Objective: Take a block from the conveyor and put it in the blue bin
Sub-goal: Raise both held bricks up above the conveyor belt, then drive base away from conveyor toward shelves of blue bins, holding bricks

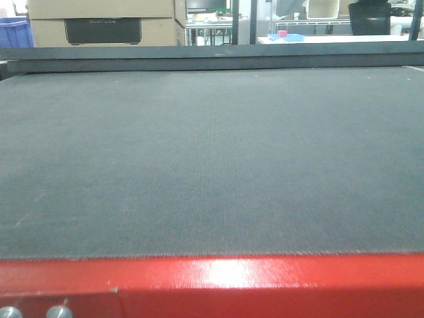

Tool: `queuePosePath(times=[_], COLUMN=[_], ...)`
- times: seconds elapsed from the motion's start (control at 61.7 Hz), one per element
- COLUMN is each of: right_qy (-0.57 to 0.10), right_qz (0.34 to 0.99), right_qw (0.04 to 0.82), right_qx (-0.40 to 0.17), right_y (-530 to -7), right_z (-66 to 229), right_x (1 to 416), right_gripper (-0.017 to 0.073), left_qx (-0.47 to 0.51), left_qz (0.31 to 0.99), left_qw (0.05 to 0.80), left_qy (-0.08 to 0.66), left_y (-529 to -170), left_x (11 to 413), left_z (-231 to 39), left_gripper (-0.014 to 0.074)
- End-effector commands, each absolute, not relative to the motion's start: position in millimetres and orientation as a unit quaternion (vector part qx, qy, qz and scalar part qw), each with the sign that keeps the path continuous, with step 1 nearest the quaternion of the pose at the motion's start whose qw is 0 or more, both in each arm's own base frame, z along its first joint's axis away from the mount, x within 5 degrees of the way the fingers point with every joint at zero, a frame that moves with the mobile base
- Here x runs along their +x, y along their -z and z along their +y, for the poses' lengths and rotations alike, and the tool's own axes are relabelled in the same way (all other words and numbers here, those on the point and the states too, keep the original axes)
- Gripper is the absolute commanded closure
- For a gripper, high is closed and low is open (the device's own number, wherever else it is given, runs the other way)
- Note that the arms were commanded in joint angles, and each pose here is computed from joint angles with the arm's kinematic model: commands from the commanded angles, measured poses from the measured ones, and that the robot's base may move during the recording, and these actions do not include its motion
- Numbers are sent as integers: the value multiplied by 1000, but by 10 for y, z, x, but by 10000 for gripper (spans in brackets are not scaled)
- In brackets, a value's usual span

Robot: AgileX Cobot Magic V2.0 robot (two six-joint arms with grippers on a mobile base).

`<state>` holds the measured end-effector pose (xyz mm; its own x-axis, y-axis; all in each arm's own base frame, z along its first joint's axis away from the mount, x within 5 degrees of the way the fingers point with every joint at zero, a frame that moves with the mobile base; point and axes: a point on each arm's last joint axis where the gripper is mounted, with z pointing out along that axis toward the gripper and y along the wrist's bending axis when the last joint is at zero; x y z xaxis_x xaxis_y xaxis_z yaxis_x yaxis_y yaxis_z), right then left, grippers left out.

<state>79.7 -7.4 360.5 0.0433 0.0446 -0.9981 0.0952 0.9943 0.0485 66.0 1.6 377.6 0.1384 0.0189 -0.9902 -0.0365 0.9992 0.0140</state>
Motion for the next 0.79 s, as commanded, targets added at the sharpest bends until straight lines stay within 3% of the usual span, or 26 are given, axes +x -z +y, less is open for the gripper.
queuePosePath(times=[0.0,0.778], right_qy=[20,20], right_qz=[682,682], right_qw=[730,730], right_qx=[49,49], right_y=[-3625,-3625], right_z=[-76,-76], right_x=[788,788], right_gripper=[721,721], left_qx=[-5,-5], left_qz=[646,645], left_qw=[763,764], left_qy=[-18,-18], left_y=[-3795,-3797], left_x=[646,642], left_z=[15,14], left_gripper=[704,704])
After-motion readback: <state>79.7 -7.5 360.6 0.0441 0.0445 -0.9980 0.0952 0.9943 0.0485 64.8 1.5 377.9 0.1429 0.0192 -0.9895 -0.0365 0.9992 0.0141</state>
